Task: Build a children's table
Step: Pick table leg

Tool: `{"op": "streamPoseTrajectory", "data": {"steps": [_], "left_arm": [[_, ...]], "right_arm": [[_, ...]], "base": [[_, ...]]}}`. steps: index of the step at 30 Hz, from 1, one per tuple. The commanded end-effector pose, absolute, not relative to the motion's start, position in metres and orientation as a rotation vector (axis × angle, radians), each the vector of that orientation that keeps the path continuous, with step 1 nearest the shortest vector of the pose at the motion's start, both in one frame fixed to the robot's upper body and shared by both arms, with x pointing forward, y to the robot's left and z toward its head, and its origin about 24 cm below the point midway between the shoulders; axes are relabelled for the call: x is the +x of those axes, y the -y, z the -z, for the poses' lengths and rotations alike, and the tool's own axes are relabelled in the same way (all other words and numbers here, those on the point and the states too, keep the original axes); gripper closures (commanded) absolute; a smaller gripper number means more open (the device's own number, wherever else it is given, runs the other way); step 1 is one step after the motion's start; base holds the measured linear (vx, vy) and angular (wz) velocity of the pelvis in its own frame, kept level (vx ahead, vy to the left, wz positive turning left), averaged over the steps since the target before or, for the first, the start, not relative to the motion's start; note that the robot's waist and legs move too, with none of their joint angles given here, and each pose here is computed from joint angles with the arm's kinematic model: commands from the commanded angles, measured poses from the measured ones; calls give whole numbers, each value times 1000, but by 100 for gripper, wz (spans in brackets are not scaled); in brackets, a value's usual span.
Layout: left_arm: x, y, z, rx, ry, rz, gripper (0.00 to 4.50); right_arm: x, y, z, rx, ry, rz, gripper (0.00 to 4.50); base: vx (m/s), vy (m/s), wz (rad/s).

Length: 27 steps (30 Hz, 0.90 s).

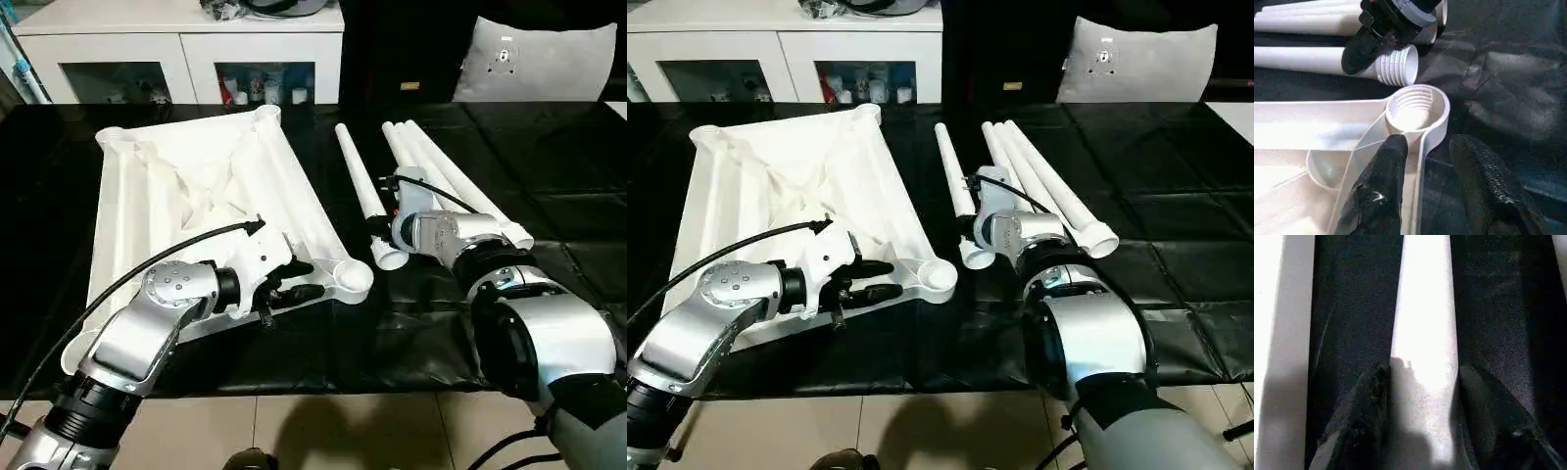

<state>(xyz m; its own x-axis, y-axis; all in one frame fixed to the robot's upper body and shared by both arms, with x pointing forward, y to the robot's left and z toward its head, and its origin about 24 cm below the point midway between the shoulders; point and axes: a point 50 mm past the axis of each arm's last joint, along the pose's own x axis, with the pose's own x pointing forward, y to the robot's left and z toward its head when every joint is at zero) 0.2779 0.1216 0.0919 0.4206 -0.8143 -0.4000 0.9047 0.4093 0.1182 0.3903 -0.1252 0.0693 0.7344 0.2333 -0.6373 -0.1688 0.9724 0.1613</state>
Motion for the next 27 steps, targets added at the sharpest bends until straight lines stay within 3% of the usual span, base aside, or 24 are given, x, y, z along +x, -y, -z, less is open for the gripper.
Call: {"op": "streamPoseTrajectory", "data": {"steps": [1,8,15,16,19,27], "left_arm": [[278,-120,-98,341,-263,1095,273],[288,-118,-101,309,-185,989,273],[308,-118,-115,211,-84,819,273],[312,-117,-120,180,-61,792,246],[323,-112,-139,29,2,726,236],[332,-93,-167,-255,71,748,160]], "right_arm": [[386,132,-60,153,-728,-196,266],[397,140,-75,199,-481,-207,266],[401,143,-98,478,-284,-370,266],[399,144,-101,504,-240,-416,266],[387,152,-105,627,-80,-597,266],[351,165,-107,821,85,-869,267]], "base": [[0,0,0],[0,0,0],[0,0,0],[0,0,0],[0,0,0],[0,0,0]]}}
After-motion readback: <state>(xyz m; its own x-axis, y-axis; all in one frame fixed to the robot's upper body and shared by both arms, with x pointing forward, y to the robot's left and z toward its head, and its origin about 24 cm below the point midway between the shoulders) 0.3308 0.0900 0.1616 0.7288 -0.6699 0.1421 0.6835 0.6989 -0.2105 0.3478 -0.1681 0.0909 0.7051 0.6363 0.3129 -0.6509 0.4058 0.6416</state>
